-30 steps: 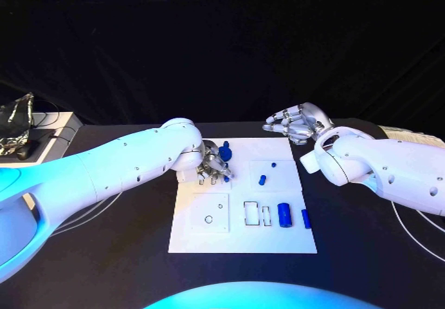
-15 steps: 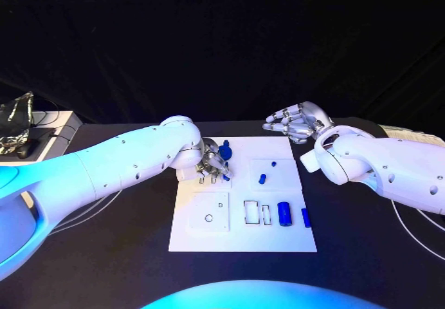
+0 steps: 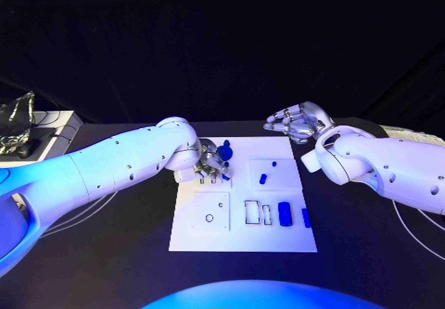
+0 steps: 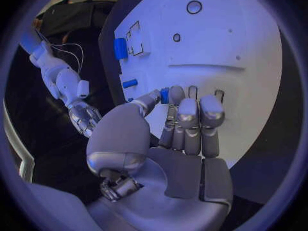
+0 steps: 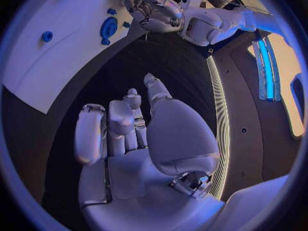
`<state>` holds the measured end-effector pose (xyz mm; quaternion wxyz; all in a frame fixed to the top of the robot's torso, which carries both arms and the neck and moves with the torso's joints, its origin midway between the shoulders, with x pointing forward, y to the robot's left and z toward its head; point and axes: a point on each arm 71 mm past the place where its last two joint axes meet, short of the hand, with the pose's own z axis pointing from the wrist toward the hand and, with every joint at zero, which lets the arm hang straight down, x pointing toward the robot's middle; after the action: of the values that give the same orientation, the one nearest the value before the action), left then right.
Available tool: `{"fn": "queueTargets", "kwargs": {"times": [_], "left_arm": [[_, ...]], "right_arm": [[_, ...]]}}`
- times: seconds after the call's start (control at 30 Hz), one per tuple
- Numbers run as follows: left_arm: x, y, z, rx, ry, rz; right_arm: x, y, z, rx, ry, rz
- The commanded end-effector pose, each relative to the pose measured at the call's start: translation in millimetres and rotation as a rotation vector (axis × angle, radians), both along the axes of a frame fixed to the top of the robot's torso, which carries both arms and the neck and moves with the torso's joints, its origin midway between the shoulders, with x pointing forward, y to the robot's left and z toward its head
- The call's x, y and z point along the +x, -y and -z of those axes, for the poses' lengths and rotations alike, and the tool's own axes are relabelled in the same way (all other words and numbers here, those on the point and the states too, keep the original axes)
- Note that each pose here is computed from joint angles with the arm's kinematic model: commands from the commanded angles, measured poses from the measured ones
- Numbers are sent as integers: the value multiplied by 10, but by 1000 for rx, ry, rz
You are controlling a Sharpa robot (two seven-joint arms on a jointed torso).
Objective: Assemble the parts on the task board
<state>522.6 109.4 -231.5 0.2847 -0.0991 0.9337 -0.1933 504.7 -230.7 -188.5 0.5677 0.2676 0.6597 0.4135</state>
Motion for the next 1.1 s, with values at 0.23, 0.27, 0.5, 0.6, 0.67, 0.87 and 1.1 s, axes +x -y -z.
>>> {"fn": "queueTargets", "kwargs": {"times": [0.23, 0.27, 0.5, 0.6, 0.67, 0.87, 1.1], "left_arm": [[-85, -137, -97, -88, 48, -92], [-98, -159, -107, -90, 56, -98], [-152, -288, -150, -80, 108, -132], [-153, -340, -154, -64, 135, -149], [-153, -354, -151, -54, 143, -153], [-150, -348, -136, -16, 170, -138], [-168, -354, -50, 12, 189, -143]], "right_arm": [[-7, 21, 11, -8, 1, -14], [-7, 27, 12, -8, 2, -13], [-9, 65, 20, -11, 2, -6], [-7, 81, 24, -12, 2, -3], [-6, 86, 26, -12, 2, -1], [-4, 92, 29, -13, 2, 0], [-2, 96, 29, -14, 4, 1]]}}
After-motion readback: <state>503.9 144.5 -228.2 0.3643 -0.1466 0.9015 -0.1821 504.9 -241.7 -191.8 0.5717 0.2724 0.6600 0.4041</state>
